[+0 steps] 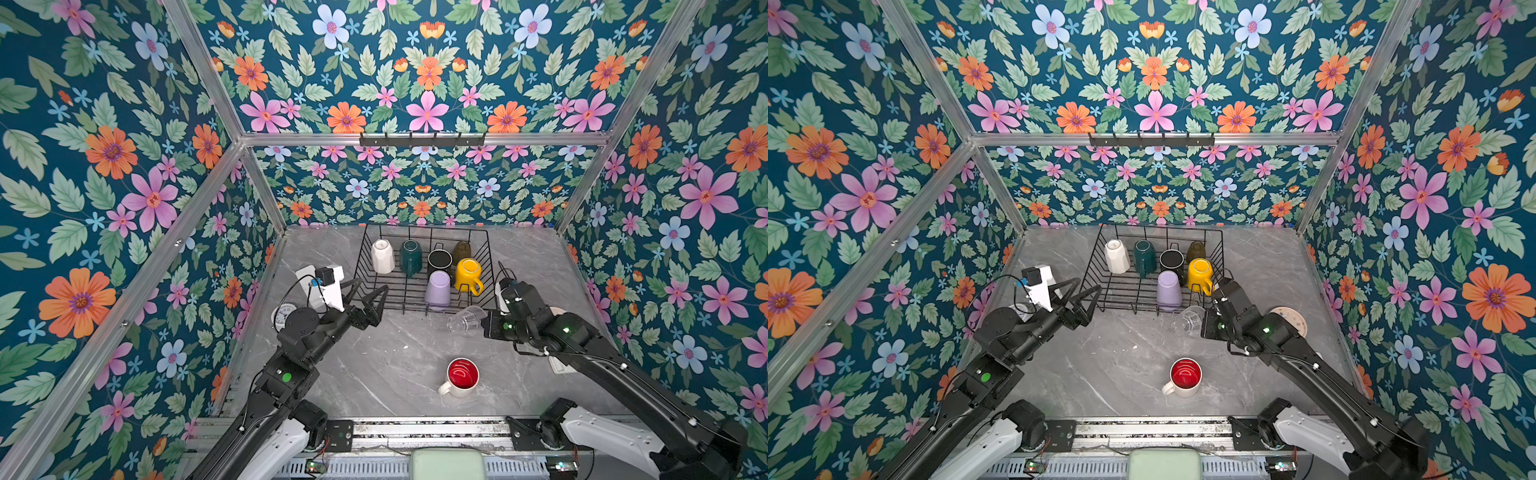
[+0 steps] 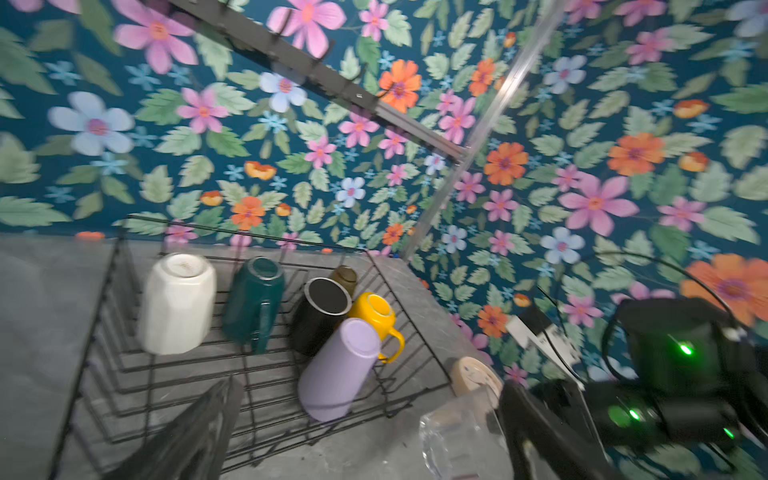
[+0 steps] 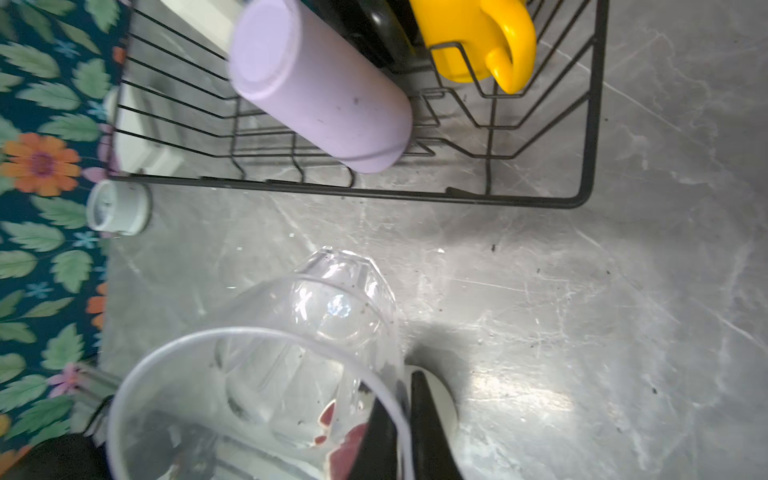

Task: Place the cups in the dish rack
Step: 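Lift the clear plastic cup and tip it sideways toward the left gripper, then close the left gripper on the clear cup body beside the right gripper, then carry the clear cup over the rack with the left gripper while the right gripper withdraws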

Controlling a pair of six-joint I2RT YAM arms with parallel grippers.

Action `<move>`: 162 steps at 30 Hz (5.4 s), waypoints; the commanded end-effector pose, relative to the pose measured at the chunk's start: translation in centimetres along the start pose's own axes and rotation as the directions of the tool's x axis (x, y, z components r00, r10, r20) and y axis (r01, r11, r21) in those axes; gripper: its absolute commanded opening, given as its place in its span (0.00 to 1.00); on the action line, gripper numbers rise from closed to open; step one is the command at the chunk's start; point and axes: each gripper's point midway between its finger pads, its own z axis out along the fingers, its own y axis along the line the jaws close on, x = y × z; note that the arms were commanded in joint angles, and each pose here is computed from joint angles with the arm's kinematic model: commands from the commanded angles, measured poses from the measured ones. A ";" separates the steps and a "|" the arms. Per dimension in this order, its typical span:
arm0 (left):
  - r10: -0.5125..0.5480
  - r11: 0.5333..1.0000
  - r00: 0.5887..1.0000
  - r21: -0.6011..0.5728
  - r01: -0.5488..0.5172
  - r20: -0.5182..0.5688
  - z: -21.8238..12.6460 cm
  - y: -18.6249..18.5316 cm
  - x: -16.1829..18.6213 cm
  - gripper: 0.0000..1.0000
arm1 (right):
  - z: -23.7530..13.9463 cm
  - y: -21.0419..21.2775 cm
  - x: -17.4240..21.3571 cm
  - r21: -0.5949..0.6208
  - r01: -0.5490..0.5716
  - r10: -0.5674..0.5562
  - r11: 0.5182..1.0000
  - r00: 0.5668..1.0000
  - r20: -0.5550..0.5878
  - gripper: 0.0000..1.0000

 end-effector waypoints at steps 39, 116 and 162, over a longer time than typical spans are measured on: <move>0.013 0.765 0.989 0.638 0.085 -0.146 0.0 -10.0 2.4 0.99 | -8.7 18.8 -2.0 -0.826 0.066 -0.120 0.559 0.993 -0.002 0.00; 0.106 0.948 0.957 0.317 -0.015 -0.270 3.0 -5.7 1.8 0.00 | -9.5 9.2 -4.0 -0.498 0.042 0.079 0.866 0.972 0.219 0.86; -0.157 0.807 0.296 -0.296 -0.512 -0.942 10.2 19.2 14.9 0.00 | -8.9 4.8 -2.0 -0.328 0.063 0.018 0.943 0.971 0.240 0.91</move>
